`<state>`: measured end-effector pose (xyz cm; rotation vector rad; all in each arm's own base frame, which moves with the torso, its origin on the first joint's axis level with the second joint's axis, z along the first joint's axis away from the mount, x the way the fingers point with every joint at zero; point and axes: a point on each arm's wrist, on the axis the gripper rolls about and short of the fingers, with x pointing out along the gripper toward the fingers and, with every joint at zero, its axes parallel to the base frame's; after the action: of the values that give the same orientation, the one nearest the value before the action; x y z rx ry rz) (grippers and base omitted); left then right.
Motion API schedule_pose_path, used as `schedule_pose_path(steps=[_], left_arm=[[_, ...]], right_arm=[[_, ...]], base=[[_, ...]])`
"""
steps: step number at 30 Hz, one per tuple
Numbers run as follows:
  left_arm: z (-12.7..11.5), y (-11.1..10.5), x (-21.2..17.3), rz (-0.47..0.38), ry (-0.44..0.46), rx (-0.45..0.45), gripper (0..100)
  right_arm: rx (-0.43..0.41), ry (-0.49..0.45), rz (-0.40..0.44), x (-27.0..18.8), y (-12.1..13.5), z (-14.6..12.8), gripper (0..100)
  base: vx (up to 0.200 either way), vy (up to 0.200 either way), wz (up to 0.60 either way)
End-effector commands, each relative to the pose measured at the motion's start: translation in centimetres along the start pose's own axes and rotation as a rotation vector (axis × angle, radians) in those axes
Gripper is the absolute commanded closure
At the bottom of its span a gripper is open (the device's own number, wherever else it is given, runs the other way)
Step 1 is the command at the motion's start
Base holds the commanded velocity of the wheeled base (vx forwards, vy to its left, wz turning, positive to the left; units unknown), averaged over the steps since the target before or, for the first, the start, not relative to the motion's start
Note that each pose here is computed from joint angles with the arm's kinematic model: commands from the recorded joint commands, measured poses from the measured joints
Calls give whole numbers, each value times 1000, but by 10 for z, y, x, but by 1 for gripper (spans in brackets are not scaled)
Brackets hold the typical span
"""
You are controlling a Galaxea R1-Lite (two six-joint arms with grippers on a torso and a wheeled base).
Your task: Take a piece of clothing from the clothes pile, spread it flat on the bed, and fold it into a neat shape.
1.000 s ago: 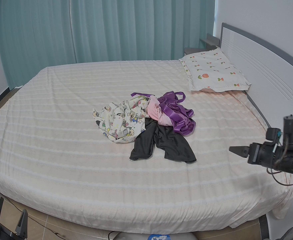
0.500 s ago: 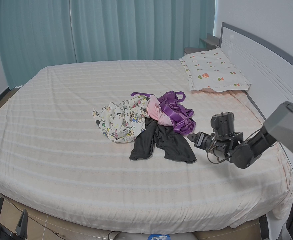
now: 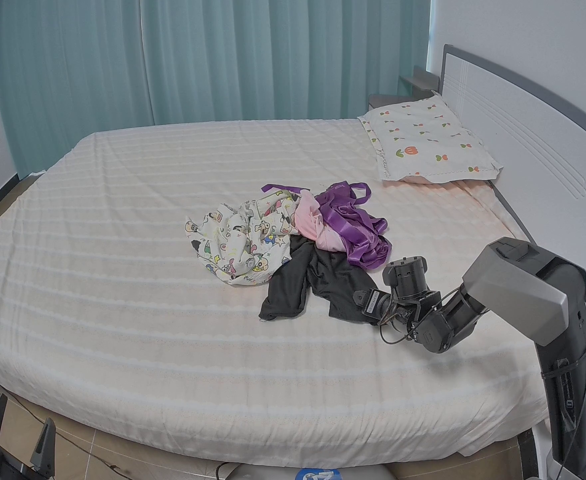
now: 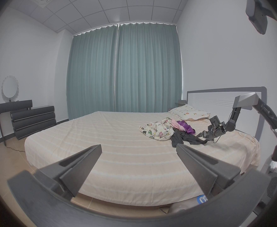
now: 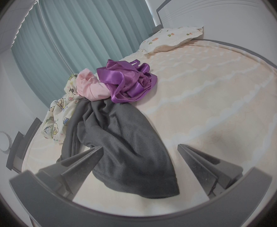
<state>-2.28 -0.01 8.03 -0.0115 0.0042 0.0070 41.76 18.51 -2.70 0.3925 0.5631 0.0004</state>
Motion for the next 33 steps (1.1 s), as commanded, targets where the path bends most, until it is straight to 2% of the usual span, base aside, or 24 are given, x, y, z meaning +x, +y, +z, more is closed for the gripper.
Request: schedule_pose_path(steps=[1, 11, 12, 16, 19, 23, 26, 27, 28, 29, 33], left_arm=[[-5, 0, 1, 1, 8, -1, 0], [-5, 0, 1, 1, 8, -1, 0], [-5, 0, 1, 1, 8, -1, 0], [-5, 0, 1, 1, 8, -1, 0], [-5, 0, 1, 1, 6, 4, 0], [-5, 0, 0, 1, 6, 7, 0], [-5, 0, 1, 2, 8, 8, 0], [-5, 0, 0, 2, 6, 7, 0], [-5, 0, 0, 2, 6, 7, 0], [-5, 0, 0, 2, 6, 8, 0], [-5, 0, 0, 1, 5, 24, 0]], right_arm=[[-4, -2, 8, 17, 3, -14, 0], [-19, -15, 54, 14, 15, -20, 0], [-21, -22, 57, 13, 16, -20, 100], [-15, -44, 67, 9, 17, -16, 100], [8, -61, 91, -11, 20, 2, 100], [7, 10, 135, -33, 10, 2, 100], [61, 37, 155, -46, 4, -2, 100], [113, 55, 180, -53, 2, -4, 100], [113, 55, 180, -53, 2, -4, 100], [159, 78, 219, -62, 0, -6, 100], [228, 121, 279, -71, -7, -15, 100]], base=[[0, 0, 0], [0, 0, 0], [0, 0, 0], [0, 0, 0], [0, 0, 0], [0, 0, 0], [0, 0, 0], [0, 0, 0], [0, 0, 0], [0, 0, 0], [0, 0, 0]])
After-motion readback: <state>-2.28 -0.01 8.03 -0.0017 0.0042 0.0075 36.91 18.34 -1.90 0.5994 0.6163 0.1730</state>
